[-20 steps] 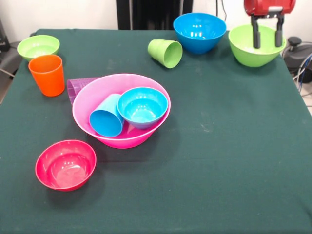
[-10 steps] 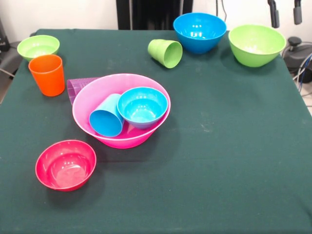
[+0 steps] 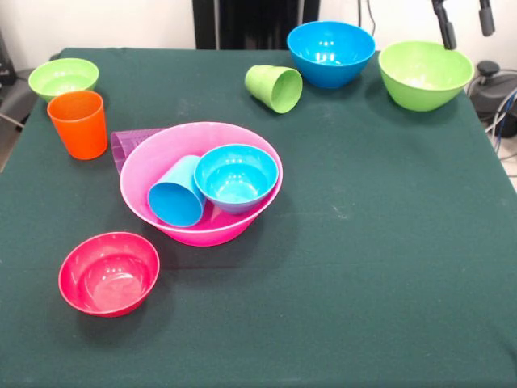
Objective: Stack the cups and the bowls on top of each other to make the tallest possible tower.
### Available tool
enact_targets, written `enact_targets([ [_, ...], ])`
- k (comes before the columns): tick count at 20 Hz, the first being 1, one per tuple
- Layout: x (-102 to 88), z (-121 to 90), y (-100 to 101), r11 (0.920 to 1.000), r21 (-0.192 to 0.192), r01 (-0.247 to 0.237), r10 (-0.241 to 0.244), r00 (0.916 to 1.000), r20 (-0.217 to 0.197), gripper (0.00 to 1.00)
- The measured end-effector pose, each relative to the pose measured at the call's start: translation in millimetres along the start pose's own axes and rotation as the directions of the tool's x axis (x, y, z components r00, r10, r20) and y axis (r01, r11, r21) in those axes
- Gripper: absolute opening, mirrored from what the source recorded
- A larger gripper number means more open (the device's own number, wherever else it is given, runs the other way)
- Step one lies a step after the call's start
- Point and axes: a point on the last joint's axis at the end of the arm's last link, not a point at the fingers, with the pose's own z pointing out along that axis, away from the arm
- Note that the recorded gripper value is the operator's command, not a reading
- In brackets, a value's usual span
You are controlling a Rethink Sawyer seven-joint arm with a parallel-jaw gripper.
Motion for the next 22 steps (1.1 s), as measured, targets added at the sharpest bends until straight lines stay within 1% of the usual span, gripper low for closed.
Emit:
enact_targets([
  [3,10.0,-5.3,5.8,0.9994,-0.002,-0.034,0.034,0.9984,-0.046,1.00],
  [4,15.5,-8.5,11.4,0.9992,-0.004,-0.041,0.041,0.9971,-0.065,1.00],
  [6,26.5,-16.8,26.9,0.9994,-0.003,-0.036,0.035,0.9945,-0.099,1.00],
  [8,34.8,-23.5,41.7,0.9998,-0.001,-0.019,0.018,0.9925,-0.121,1.00],
  [11,43.2,-30.6,61.0,0.9999,-0.004,0.014,-0.014,0.9902,-0.139,1.00],
  [13,52.1,-37.4,84.4,0.9981,-0.004,0.062,-0.062,0.9864,-0.152,1.00],
  [14,54.2,-38.7,89.4,0.9972,-0.004,0.075,-0.075,0.9854,-0.153,1.00],
  [16,62.6,-42.6,104.2,0.9930,0.004,0.118,-0.116,0.9806,-0.158,1.00],
  [17,65.3,-43.6,108.2,0.9916,0.007,0.129,-0.126,0.9788,-0.161,1.00],
  [18,74.4,-46.1,117.9,0.9862,0.026,0.164,-0.157,0.9723,-0.173,1.00],
  [20,80.0,-46.8,122.2,0.9824,0.040,0.183,-0.173,0.9682,-0.181,1.00],
  [22,85.5,-45.2,123.3,0.9770,0.065,0.203,-0.188,0.9645,-0.186,1.00],
])
